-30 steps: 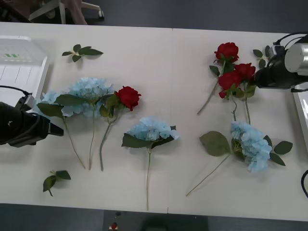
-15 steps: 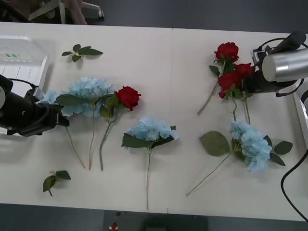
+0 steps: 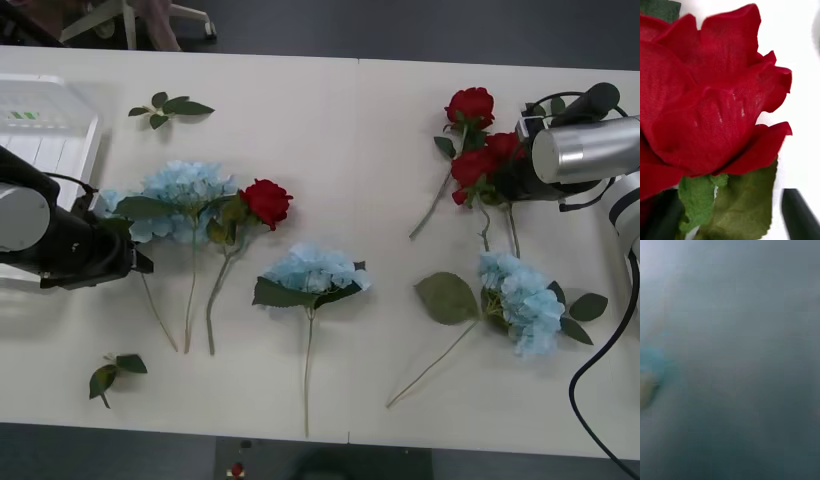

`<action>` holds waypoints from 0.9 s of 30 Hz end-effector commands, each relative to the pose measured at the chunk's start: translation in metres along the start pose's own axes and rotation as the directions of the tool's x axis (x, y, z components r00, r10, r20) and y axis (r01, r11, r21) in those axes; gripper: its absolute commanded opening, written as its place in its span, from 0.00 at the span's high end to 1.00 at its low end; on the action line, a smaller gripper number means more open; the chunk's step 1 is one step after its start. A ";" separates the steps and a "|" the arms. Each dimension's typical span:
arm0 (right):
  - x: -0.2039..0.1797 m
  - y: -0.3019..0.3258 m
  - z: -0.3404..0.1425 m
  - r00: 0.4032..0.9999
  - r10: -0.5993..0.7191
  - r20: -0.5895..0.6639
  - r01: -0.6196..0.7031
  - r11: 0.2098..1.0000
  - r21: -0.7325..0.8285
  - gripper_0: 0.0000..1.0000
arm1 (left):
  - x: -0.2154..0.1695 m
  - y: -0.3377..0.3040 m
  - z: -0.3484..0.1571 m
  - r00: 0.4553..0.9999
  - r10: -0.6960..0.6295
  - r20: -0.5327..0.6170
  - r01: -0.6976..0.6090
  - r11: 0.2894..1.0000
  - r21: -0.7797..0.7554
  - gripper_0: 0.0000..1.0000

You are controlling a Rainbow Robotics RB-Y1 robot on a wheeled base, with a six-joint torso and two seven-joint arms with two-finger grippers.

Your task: Put the red flowers into the right box and the blue flowers into the left box

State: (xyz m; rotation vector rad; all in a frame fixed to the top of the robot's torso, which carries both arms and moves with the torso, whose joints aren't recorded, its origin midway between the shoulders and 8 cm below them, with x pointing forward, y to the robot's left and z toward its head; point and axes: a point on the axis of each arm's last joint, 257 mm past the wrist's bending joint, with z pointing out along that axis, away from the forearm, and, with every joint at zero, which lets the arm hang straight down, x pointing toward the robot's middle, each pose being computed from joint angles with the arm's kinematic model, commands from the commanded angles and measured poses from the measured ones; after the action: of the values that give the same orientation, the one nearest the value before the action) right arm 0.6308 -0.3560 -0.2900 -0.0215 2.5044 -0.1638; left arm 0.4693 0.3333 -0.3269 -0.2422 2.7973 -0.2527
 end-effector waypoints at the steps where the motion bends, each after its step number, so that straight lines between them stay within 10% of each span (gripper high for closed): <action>1: -0.018 0.006 -0.007 0.998 0.046 0.033 -0.045 0.999 -0.019 0.86 | -0.028 -0.007 -0.005 0.998 0.032 0.048 -0.032 0.999 -0.008 0.00; 4: -0.016 0.008 -0.006 0.997 0.066 0.027 -0.065 0.997 -0.029 1.00 | -0.029 -0.009 -0.001 0.998 0.033 0.052 -0.032 0.999 -0.010 0.00; 20: -0.033 -0.027 -0.057 0.996 0.089 -0.031 -0.090 0.996 -0.029 1.00 | -0.026 -0.003 0.007 0.997 0.054 0.052 -0.052 0.998 -0.039 0.00; 23: -0.042 -0.040 -0.082 0.995 0.092 -0.040 -0.094 0.995 -0.038 1.00 | -0.024 -0.006 0.010 0.997 0.056 0.048 -0.055 0.998 -0.035 0.25; 25: -0.049 -0.052 -0.103 0.994 0.096 -0.043 -0.098 0.994 -0.052 1.00 | -0.024 -0.007 0.011 0.997 0.060 0.049 -0.058 0.998 -0.036 0.73; 27: -0.055 -0.063 -0.121 0.994 0.097 -0.039 -0.099 0.994 -0.055 1.00 | -0.024 -0.006 0.011 0.997 0.061 0.051 -0.060 0.998 -0.038 0.95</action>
State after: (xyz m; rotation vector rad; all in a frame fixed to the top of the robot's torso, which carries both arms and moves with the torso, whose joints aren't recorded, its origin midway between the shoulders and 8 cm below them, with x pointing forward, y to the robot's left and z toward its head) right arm 0.5974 -0.3780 -0.2046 0.0456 2.6099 -0.0402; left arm 0.4877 0.3342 -0.3349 -0.2125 2.7739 -0.1868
